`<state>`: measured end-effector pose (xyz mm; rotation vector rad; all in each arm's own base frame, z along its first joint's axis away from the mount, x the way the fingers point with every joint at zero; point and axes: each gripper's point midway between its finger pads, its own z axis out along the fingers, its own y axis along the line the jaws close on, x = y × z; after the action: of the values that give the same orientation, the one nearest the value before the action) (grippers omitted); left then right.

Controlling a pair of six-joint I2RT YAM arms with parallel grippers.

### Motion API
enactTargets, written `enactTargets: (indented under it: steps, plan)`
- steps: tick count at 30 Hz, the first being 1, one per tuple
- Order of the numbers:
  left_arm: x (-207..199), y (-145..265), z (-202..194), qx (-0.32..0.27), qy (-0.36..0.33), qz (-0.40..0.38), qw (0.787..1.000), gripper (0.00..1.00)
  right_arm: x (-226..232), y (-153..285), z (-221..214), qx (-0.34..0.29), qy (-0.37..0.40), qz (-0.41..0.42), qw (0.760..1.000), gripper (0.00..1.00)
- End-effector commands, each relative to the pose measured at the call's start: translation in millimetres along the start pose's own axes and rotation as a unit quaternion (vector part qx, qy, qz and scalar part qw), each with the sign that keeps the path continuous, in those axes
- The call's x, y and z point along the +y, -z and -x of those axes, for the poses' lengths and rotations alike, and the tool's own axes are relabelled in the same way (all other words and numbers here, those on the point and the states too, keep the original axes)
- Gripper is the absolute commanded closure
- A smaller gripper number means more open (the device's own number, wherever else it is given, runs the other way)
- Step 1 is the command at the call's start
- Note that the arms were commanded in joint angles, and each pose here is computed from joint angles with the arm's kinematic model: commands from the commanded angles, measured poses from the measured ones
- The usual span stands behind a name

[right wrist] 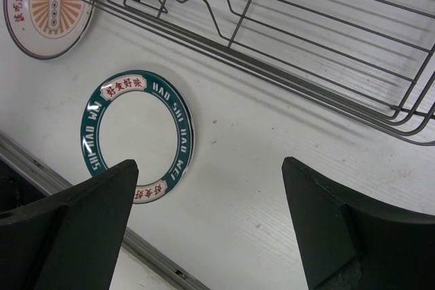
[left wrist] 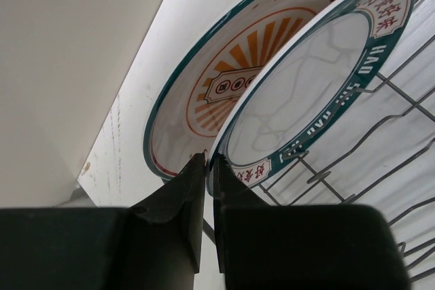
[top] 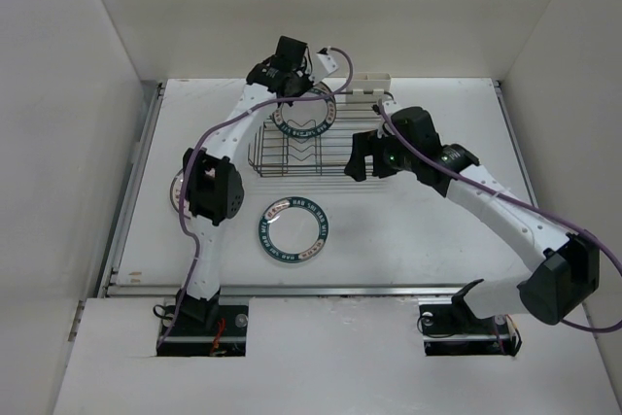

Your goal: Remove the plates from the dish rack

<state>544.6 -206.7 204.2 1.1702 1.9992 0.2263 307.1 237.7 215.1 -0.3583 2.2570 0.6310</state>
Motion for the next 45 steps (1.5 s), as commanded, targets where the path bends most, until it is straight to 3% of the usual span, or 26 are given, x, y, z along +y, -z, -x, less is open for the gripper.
enactTargets:
  steps: [1,4,10,14,22,40,45]
  plan:
    - [24,43,37,-0.070,0.014,0.028,0.997,1.00,4,8,20,-0.041,-0.003,0.006,0.999,0.07]
    - [21,43,37,-0.069,0.005,0.022,0.997,1.00,2,8,20,-0.042,-0.003,0.002,0.999,0.07]
    - [-7,10,4,-0.003,-0.021,-0.031,0.999,1.00,2,10,18,-0.042,-0.003,0.002,0.999,0.07]
    - [7,14,13,-0.027,0.016,-0.002,1.000,1.00,1,13,21,-0.048,-0.003,-0.002,0.999,0.07]
    - [60,82,54,-0.100,0.038,0.092,0.990,1.00,-1,8,18,-0.044,-0.004,-0.003,0.999,0.07]
    - [31,148,47,-0.120,0.048,0.021,0.991,1.00,0,14,18,-0.053,-0.002,0.000,0.999,0.07]
    - [26,163,48,-0.130,0.056,0.010,0.990,1.00,5,13,32,-0.080,0.002,0.009,0.997,0.07]
